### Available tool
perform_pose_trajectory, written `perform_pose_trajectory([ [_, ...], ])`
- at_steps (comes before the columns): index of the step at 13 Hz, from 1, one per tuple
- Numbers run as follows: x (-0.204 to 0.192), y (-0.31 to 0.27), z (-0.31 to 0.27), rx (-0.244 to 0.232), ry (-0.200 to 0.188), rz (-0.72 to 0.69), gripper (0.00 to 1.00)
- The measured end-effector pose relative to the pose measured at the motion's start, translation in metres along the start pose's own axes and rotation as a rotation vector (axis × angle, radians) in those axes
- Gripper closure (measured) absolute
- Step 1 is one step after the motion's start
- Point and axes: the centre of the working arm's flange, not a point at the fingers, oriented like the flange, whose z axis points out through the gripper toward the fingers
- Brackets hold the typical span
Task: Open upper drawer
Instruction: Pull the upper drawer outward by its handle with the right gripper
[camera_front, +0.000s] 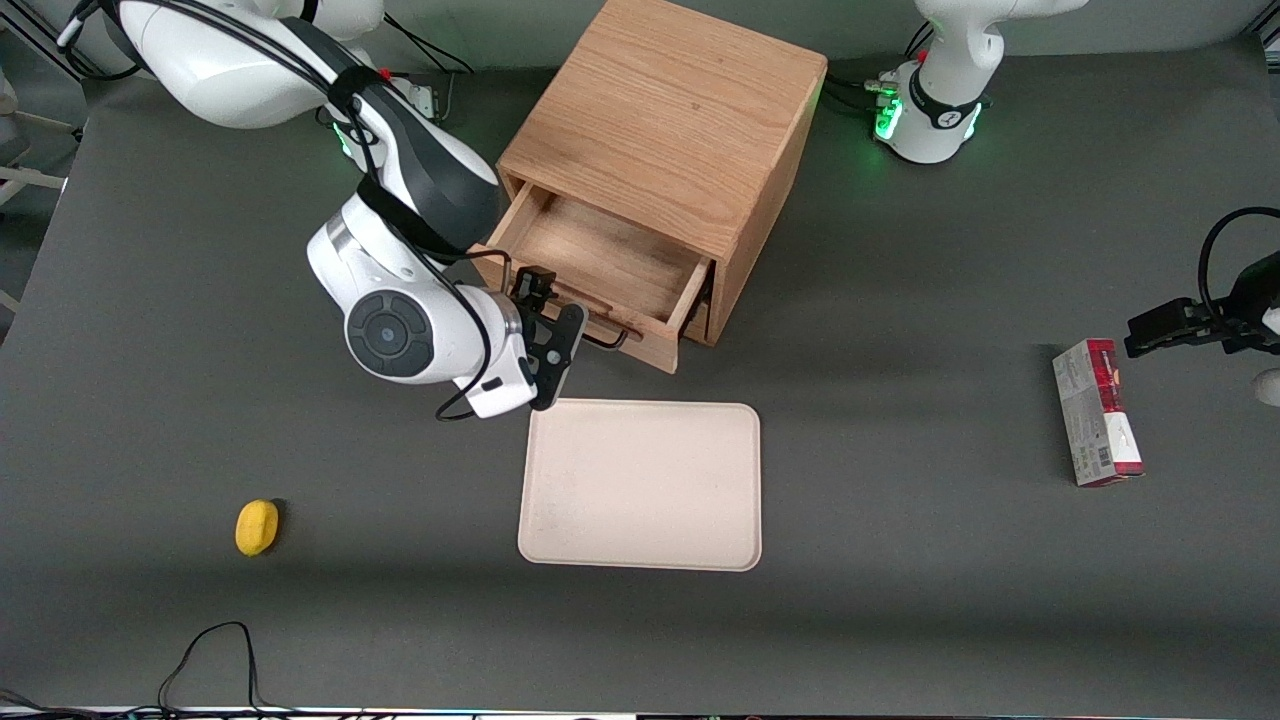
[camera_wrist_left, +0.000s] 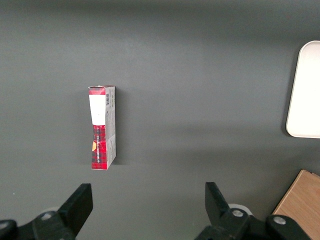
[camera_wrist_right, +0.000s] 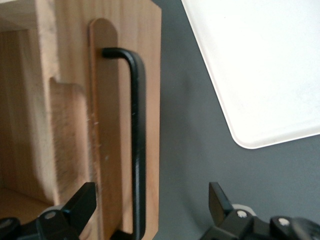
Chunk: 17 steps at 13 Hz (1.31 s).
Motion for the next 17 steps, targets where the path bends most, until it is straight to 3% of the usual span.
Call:
perform_pose_trajectory([
  [3, 0.009, 0.013, 0.008, -0.003, 0.041, 0.005, 0.00],
  [5, 0.013, 0.017, 0.015, -0.012, 0.045, 0.003, 0.00],
  [11, 0.020, 0.028, 0.024, -0.093, 0.032, -0.015, 0.00],
  [17, -0.009, 0.097, -0.015, -0.175, 0.095, 0.037, 0.00],
])
